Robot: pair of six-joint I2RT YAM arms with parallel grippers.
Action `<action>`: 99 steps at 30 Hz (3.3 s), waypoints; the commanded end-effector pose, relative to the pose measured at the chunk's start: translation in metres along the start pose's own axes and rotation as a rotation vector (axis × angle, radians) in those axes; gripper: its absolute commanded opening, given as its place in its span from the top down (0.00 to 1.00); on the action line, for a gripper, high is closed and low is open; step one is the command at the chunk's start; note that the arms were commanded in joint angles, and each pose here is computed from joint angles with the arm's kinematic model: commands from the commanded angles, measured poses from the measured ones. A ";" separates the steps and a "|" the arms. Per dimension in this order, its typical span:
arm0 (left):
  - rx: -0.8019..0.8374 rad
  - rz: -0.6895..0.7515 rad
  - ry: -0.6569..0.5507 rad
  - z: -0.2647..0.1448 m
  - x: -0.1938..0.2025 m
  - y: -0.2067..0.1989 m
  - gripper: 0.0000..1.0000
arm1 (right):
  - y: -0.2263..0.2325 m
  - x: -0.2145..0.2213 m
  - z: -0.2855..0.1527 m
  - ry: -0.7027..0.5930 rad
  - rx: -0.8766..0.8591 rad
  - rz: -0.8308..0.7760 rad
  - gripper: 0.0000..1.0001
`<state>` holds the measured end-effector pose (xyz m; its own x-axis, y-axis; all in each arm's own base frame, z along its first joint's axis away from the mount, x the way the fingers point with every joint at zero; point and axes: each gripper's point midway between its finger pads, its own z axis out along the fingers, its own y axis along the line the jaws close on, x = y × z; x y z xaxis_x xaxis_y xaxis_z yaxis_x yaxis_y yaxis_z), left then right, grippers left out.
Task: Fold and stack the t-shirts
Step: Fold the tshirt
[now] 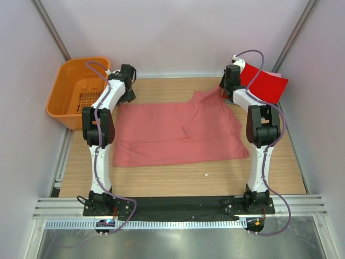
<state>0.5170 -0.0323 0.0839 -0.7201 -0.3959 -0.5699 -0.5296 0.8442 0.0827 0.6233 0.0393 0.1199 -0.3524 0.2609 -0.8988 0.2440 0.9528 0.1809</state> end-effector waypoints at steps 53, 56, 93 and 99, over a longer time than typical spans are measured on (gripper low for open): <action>-0.069 -0.044 -0.080 0.008 -0.028 0.030 0.37 | 0.023 -0.037 -0.009 -0.054 -0.097 0.074 0.99; -0.065 -0.050 -0.085 0.008 -0.031 0.031 0.37 | 0.023 -0.038 -0.009 -0.056 -0.096 0.075 0.99; 0.061 -0.102 -0.064 0.041 -0.030 0.000 0.38 | 0.027 -0.033 -0.007 -0.038 -0.127 0.084 0.99; 0.037 -0.100 -0.041 0.054 -0.022 -0.008 0.38 | 0.025 -0.032 -0.007 -0.033 -0.129 0.086 0.99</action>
<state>0.5572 -0.0221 0.0606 -0.6550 -0.4485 -0.6081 -0.5508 0.8344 -0.0221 0.6243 0.0577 0.1212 -0.3794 0.3193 -0.8684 0.1727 0.9465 0.2726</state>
